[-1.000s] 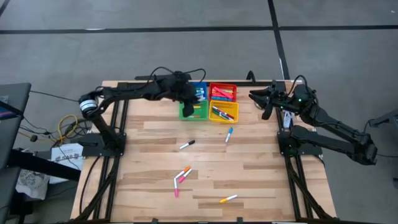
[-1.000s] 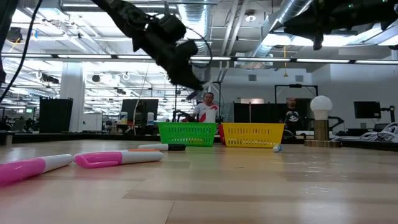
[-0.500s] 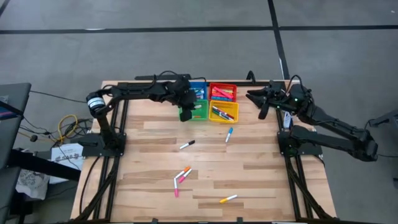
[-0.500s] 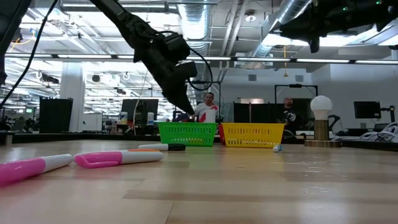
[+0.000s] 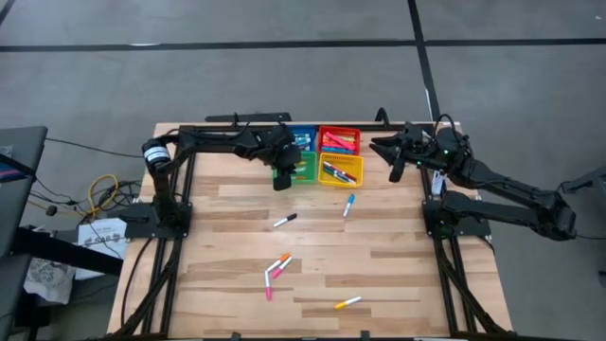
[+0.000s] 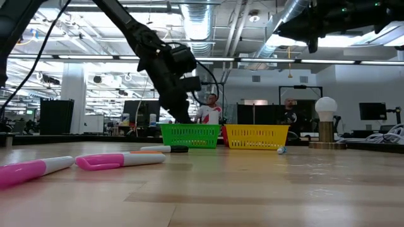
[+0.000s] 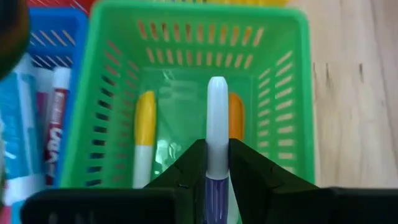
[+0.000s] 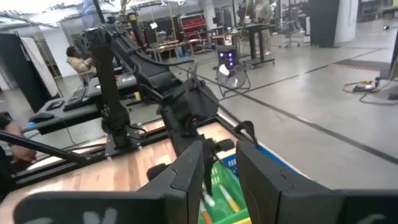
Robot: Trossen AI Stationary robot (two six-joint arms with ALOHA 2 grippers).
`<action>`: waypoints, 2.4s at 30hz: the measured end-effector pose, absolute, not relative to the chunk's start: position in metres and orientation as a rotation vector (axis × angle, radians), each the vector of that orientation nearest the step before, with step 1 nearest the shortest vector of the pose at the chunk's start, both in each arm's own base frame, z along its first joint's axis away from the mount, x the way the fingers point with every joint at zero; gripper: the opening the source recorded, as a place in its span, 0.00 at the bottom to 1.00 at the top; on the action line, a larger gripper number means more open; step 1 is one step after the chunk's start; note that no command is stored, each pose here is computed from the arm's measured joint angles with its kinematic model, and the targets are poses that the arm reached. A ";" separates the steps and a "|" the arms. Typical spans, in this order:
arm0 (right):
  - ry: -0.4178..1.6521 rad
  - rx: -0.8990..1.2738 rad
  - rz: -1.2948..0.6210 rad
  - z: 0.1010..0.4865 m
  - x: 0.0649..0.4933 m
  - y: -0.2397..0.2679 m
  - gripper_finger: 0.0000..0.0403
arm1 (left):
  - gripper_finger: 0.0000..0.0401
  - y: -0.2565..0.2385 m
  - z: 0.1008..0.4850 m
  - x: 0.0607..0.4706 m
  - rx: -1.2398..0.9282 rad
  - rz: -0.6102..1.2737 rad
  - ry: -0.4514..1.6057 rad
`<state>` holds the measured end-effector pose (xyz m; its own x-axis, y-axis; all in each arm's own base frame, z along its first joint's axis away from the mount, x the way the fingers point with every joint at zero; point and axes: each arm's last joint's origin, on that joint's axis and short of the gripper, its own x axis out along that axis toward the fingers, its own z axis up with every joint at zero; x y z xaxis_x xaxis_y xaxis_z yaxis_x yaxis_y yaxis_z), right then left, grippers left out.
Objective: Pick & Place Markers
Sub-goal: Put the purple highlighter in the green bin, then put the black highlighter in the green bin
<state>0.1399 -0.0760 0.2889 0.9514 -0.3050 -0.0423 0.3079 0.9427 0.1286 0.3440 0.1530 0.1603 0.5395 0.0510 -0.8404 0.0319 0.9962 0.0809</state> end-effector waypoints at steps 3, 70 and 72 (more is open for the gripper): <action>0.016 0.124 -0.345 0.290 0.138 -0.076 0.22 | 0.16 0.153 0.160 0.344 0.085 0.013 1.007; -0.184 0.237 -0.238 0.237 0.088 -0.024 0.22 | 0.42 -0.087 0.235 0.278 -0.234 0.170 0.873; -0.179 0.223 -0.249 0.236 0.086 -0.024 0.22 | 0.42 -0.091 0.230 0.280 -0.239 0.150 0.898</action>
<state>0.0861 -0.0242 0.2358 0.9535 -0.2626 0.1477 0.2231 0.9449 0.2397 0.2799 -0.0905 0.2297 0.6150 0.0291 -0.7880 -0.2282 0.9631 -0.1425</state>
